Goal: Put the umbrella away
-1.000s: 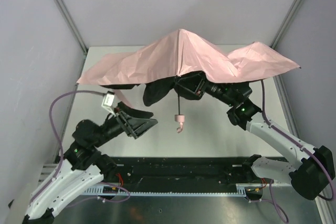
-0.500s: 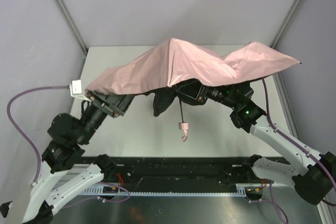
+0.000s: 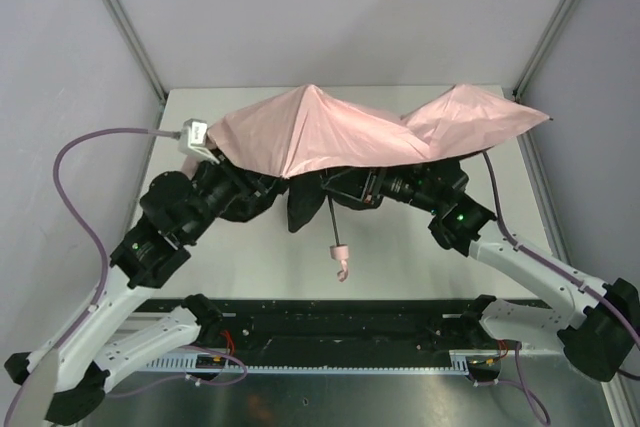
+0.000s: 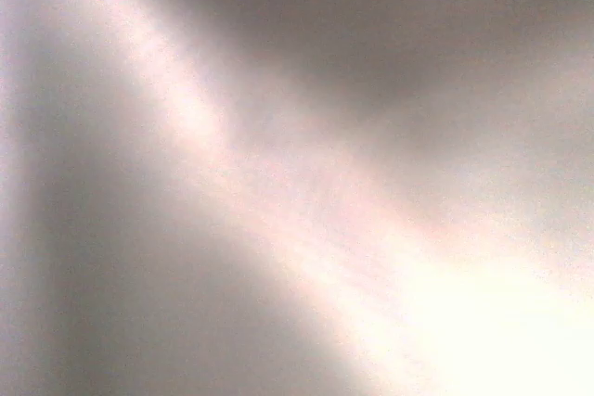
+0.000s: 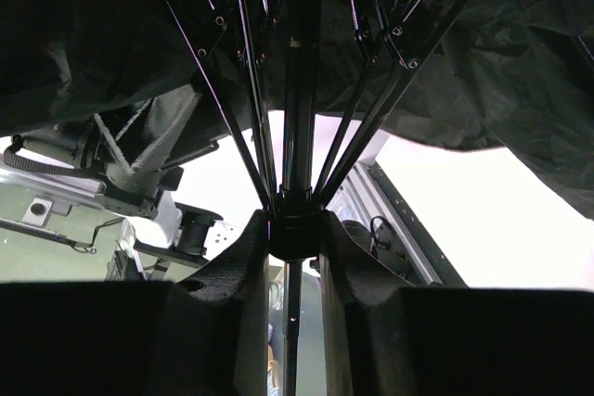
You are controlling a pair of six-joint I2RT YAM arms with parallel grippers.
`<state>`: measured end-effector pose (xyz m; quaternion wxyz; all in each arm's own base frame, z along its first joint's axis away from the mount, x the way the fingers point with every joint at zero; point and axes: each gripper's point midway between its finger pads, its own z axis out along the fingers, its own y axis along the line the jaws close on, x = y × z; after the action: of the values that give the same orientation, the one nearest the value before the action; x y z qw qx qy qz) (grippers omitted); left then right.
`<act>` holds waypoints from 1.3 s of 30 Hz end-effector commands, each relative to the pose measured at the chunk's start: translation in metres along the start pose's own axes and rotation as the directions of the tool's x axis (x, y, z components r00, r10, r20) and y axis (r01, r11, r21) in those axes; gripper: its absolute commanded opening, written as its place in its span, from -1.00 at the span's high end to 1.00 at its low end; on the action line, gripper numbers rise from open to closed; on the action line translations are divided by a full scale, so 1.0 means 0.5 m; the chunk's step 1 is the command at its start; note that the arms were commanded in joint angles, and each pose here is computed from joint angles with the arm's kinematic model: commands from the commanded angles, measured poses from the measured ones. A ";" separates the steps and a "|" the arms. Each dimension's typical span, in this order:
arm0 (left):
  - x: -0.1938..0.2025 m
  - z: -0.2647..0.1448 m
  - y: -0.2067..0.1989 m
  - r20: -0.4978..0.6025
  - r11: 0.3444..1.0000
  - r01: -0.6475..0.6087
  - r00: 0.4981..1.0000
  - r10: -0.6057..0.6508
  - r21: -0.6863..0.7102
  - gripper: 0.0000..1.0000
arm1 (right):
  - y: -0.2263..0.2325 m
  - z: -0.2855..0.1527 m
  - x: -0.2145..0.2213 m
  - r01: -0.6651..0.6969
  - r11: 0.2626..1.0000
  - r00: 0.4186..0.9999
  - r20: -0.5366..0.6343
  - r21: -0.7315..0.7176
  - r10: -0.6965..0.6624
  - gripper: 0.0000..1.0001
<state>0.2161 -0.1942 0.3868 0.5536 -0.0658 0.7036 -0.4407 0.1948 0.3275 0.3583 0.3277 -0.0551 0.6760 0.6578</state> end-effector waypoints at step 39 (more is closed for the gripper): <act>0.177 -0.470 -0.191 -0.036 0.257 -0.117 0.853 0.520 0.959 -0.83 | -0.164 -0.135 -0.317 0.848 0.521 0.500 0.182 0.096 -0.847 1.00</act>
<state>-0.0390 -0.1859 0.3463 0.3938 0.4740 0.4457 -0.6493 0.3290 0.2052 0.3657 0.6381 -0.2652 0.5372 0.4836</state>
